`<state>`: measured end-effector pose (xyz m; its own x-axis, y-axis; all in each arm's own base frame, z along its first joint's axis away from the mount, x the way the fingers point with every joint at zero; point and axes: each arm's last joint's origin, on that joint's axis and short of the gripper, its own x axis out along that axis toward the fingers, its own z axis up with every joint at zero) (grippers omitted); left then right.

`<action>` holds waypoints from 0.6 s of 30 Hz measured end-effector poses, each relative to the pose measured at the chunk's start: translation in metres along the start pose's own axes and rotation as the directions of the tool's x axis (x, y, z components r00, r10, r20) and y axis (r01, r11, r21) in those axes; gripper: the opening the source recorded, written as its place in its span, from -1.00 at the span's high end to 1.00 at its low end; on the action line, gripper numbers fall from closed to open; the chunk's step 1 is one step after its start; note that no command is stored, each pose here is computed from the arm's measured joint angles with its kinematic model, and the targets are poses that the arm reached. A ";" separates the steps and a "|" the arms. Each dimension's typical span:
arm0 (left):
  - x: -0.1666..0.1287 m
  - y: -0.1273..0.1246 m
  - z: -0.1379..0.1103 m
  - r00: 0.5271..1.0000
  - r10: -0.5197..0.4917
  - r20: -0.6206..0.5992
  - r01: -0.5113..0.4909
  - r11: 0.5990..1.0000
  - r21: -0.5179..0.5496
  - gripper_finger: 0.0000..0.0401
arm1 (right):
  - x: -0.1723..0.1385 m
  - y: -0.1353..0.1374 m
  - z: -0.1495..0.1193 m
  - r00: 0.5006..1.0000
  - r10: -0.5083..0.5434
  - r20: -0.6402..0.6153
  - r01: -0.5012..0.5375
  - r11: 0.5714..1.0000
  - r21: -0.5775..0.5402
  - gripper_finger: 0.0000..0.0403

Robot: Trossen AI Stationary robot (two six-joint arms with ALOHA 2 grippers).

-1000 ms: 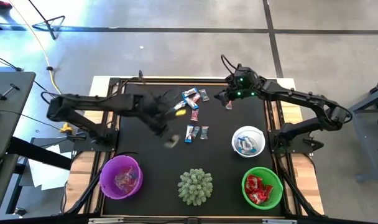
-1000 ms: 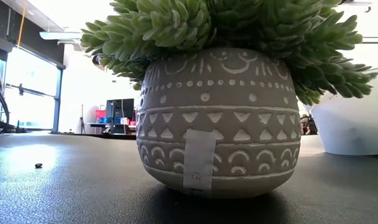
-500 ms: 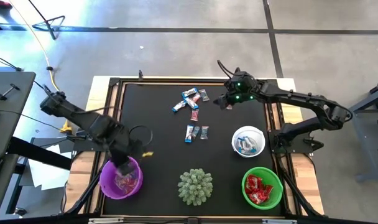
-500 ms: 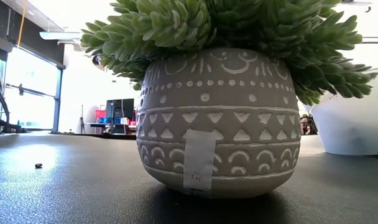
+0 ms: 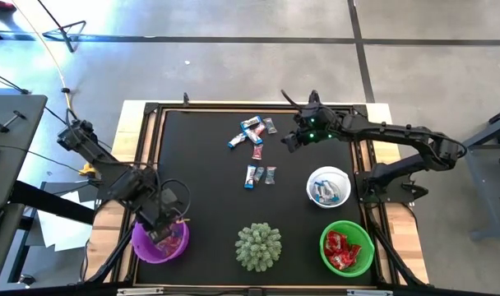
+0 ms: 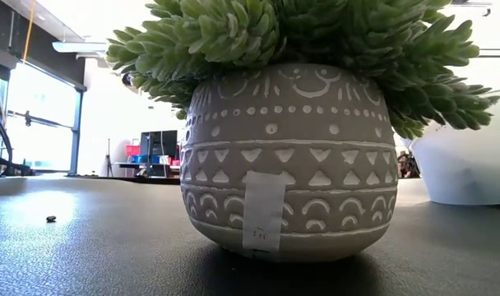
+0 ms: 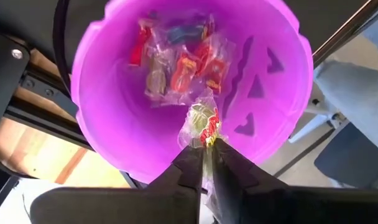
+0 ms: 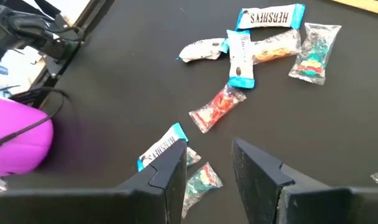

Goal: Sort candy
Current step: Put the transparent candy wrapper into the purple bucket

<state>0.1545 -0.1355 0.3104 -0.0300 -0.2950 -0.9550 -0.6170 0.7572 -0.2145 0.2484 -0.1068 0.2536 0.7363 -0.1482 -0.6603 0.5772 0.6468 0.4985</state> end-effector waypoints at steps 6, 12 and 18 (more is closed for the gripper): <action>0.002 -0.001 -0.003 0.998 0.003 0.056 -0.004 1.000 0.012 0.71 | 0.000 0.000 0.000 1.000 -0.007 0.001 0.007 0.999 -0.048 0.39; 0.000 -0.001 0.006 0.969 0.026 0.246 -0.024 1.000 -0.010 0.59 | 0.000 -0.002 0.002 0.997 -0.067 0.046 0.070 0.996 -0.057 0.39; -0.010 0.006 0.036 0.835 0.106 0.541 -0.141 0.990 0.024 0.57 | 0.000 -0.003 0.002 0.994 -0.092 0.062 0.096 0.994 -0.054 0.39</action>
<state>0.1794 -0.1070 0.3112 0.3348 0.1491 -0.9304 -0.5878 0.8048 -0.0825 0.2473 -0.1101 0.2535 0.7004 -0.2537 -0.6671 0.6252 0.6689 0.4020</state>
